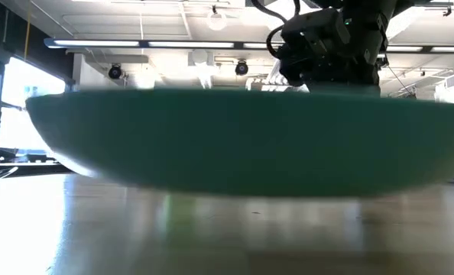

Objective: Pick and place plate/cup/fork/spoon on tray
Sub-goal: Put the green plate on the blue serving tray

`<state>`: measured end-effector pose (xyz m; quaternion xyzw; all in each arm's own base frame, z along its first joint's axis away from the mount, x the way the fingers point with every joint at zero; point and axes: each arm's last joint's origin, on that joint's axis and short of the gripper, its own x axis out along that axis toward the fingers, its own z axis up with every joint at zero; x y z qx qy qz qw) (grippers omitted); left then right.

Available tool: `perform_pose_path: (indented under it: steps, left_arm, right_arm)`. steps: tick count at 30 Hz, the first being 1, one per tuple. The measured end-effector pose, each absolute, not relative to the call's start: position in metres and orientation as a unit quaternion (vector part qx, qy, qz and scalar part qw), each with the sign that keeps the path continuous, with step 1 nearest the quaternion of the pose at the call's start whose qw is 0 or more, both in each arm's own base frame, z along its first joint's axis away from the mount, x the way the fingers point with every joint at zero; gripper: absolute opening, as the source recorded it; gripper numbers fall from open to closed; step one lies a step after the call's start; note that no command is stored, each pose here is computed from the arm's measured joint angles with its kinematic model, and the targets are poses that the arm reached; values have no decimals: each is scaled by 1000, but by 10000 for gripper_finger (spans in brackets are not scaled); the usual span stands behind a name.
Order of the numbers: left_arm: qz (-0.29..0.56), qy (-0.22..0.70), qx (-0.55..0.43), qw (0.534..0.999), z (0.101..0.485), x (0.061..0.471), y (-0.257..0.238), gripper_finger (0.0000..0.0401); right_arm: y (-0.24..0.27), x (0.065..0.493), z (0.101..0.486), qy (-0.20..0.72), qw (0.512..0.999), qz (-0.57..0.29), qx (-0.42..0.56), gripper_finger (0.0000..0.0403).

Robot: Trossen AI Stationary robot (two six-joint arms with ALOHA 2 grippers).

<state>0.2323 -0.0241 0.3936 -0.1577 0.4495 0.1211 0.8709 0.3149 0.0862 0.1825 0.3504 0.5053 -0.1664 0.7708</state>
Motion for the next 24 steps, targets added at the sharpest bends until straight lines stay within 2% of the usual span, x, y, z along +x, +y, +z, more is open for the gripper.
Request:
perform_pose_path:
  steps: [11,24]
  left_arm:
    - [121,450,-158,871,394,232,-24,99]
    - [125,448,-157,871,394,233,-23,99]
  right_arm:
    - [45,312,211,470,807,-157,322,0]
    - [-47,297,242,414,840,-185,298,0]
